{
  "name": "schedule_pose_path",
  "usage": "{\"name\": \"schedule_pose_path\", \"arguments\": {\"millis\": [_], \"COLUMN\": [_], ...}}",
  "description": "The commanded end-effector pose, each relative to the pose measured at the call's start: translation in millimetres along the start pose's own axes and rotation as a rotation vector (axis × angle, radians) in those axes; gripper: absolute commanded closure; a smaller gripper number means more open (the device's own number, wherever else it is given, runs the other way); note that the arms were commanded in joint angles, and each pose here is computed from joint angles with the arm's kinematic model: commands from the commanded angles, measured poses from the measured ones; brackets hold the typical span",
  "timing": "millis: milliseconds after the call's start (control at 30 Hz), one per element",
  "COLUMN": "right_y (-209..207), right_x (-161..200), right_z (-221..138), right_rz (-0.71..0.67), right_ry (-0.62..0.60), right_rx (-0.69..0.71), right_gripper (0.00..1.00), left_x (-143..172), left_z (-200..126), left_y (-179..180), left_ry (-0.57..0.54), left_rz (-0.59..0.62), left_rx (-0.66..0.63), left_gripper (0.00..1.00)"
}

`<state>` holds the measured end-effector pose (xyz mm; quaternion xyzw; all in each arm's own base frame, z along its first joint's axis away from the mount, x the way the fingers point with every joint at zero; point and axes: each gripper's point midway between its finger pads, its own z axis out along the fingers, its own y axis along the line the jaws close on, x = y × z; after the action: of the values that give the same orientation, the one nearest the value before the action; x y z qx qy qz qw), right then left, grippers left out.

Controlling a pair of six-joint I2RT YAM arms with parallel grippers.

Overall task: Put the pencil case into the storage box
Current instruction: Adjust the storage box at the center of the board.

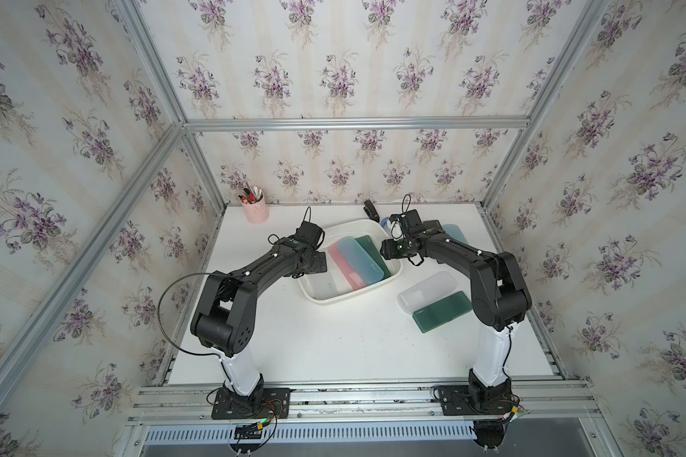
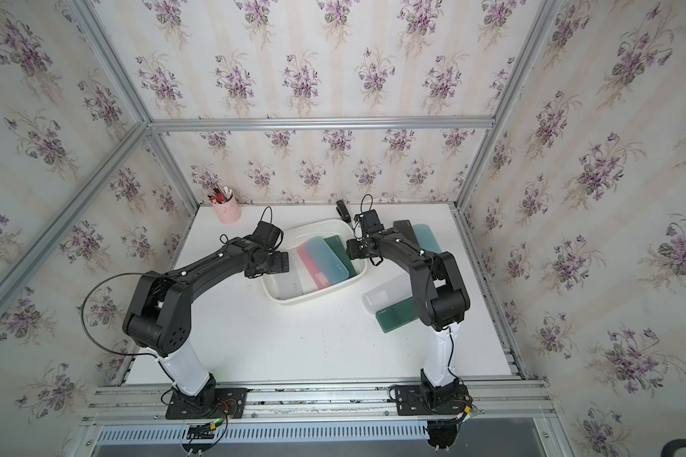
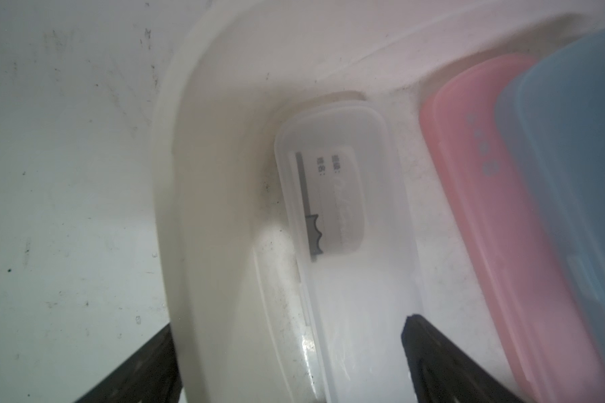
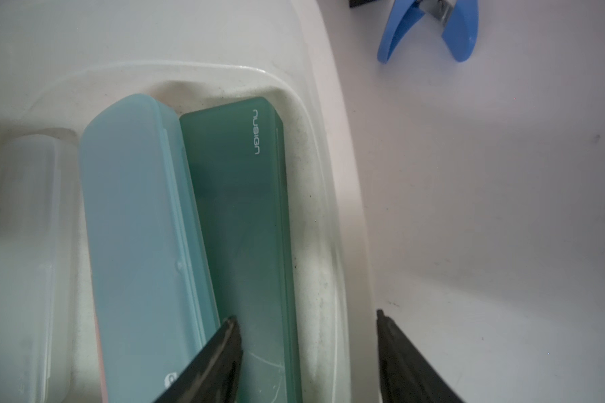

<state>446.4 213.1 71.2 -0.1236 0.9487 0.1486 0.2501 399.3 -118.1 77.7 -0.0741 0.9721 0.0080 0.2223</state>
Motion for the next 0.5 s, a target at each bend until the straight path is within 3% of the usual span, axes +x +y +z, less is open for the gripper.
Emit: {"name": "schedule_pose_path", "arguments": {"millis": [0, 300, 467], "right_y": [5, 10, 10], "right_x": [-2, 23, 14], "right_z": [-6, -12, -32], "right_rz": [0.028, 0.065, 0.053], "right_ry": [-0.019, 0.006, -0.033], "right_rx": [-0.023, -0.06, -0.038], "right_gripper": [0.36, 0.36, 0.32], "left_x": [-11, -48, -60], "left_z": [6, 22, 20], "left_y": [-4, -20, -19], "left_ry": [-0.019, -0.05, -0.065], "left_rz": [0.014, 0.055, 0.074], "left_rx": [-0.011, -0.031, -0.058], "left_gripper": [0.02, 0.02, 0.02]}}
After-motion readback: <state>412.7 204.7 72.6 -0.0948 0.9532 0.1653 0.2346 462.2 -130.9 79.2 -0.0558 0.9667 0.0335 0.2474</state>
